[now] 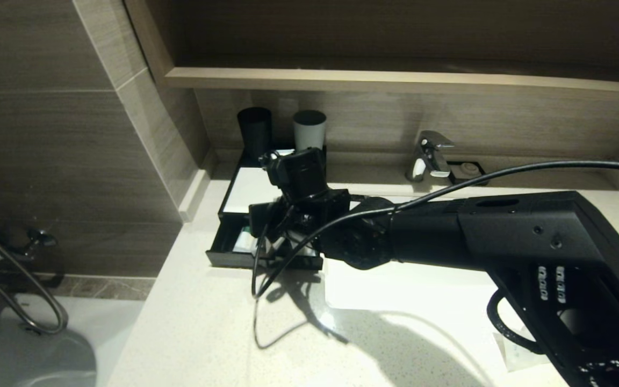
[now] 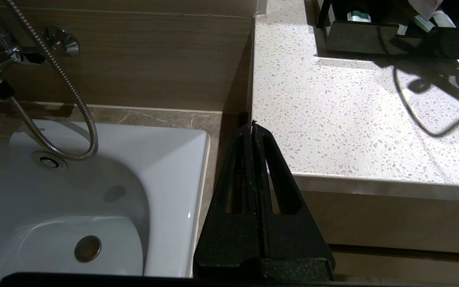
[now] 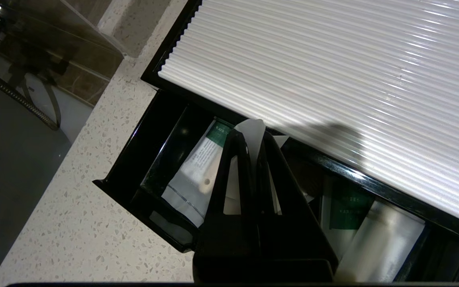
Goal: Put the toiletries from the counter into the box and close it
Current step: Place the bathroom toiletry into the drawer
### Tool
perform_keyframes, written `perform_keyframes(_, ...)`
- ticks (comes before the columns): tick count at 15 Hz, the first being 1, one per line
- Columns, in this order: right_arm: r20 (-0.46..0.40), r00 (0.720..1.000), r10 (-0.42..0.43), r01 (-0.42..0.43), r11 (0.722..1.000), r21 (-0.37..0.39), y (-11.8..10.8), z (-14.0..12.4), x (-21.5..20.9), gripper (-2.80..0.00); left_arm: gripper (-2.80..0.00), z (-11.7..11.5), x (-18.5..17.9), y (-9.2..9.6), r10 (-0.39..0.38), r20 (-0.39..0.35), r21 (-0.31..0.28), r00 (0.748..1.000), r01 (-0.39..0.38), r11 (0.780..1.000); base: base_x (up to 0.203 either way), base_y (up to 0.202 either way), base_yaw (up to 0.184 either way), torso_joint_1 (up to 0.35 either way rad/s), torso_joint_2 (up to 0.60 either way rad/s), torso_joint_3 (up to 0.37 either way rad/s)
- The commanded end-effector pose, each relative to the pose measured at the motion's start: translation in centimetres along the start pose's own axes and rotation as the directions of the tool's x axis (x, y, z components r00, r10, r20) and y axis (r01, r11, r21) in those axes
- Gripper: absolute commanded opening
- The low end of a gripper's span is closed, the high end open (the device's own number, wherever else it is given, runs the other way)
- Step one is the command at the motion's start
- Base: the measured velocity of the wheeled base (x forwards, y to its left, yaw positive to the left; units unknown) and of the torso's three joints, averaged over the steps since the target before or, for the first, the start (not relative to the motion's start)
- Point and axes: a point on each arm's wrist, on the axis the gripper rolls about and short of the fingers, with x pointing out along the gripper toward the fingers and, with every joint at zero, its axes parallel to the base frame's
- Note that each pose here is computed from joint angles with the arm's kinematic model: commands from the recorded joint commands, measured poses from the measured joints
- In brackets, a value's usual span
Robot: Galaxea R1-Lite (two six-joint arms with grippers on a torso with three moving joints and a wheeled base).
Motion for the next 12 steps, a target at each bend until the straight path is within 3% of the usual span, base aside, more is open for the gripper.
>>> perform_keyframes(1,-0.005,1.0,0.004,-0.004,1.0,0.0,0.01,-0.22,0.17,-2.8,-2.8,0.0,0.0,0.0,0.0,0.0,0.0,1.0,0.0,1.0,0.0,0.0,0.0,0.0,0.0,0.0)
perform_keyframes(12,0.019,0.999,0.05,-0.05,0.999,-0.009,0.24,0.0,0.24,-2.8,-2.8,0.0,0.0,0.0,0.0,0.0,0.0,1.0,0.0,1.0,0.0,0.0,0.0,0.0,0.0,0.0)
